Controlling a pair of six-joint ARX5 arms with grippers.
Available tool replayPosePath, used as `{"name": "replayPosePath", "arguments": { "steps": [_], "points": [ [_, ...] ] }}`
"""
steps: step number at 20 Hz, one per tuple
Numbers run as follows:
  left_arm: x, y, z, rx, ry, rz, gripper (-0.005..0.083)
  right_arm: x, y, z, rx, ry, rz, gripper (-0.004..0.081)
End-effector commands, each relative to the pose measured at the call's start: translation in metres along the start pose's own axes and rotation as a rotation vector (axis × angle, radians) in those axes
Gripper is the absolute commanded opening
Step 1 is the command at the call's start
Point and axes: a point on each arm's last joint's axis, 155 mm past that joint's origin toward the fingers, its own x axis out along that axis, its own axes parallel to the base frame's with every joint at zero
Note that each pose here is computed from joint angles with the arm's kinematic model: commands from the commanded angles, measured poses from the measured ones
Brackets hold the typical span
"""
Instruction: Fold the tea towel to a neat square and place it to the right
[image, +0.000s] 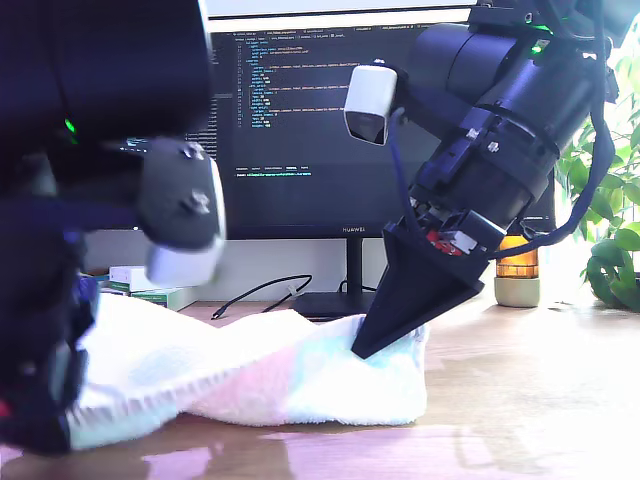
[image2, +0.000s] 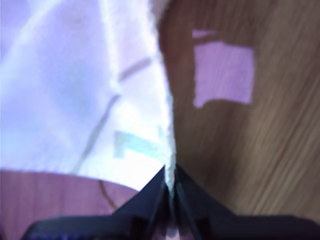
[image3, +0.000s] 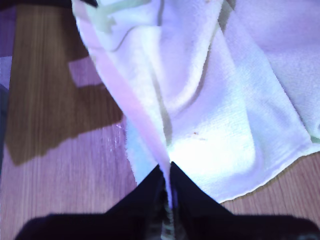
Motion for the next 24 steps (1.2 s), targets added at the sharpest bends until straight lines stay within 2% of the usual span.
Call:
{"name": "replayPosePath", "arguments": {
  "steps": [1,6,9,11,13,16,20,22,24],
  "points": [
    [-0.016,0.019,0.017,-0.063,-0.070,0.019,-0.0021,0.003,0.002,0.000,0.005,-0.003,0.012,-0.0013],
    [-0.043,0.057,0.027,-0.181,-0.166,0.056,-0.0021,-0.008,0.005,0.006,0.033,0.034,0.046,-0.0013],
    [-0.048,0.072,0.021,-0.188,-0.179,0.068,-0.0021,-0.027,0.006,0.015,0.102,0.083,0.077,-0.0013],
    [-0.052,0.081,0.019,-0.185,-0.191,0.079,-0.0021,-0.041,0.010,0.019,0.122,0.127,0.106,-0.0013],
    [-0.064,0.095,0.025,-0.184,-0.229,0.099,-0.0021,-0.054,0.010,0.022,0.118,0.189,0.093,-0.0013],
    [-0.093,0.118,0.044,-0.226,-0.324,0.070,-0.0021,-0.075,0.002,0.028,0.124,0.276,0.020,-0.0013],
    [-0.130,0.120,0.066,-0.239,-0.427,-0.098,-0.0021,-0.105,-0.009,0.044,0.145,0.340,-0.083,-0.0013],
    [-0.148,0.126,0.073,-0.247,-0.468,-0.140,-0.0021,-0.125,-0.021,0.054,0.124,0.362,-0.170,-0.0013],
    [-0.162,0.138,0.074,-0.264,-0.485,-0.139,-0.0021,-0.146,-0.033,0.070,0.115,0.361,-0.264,-0.0013]
  ]
}}
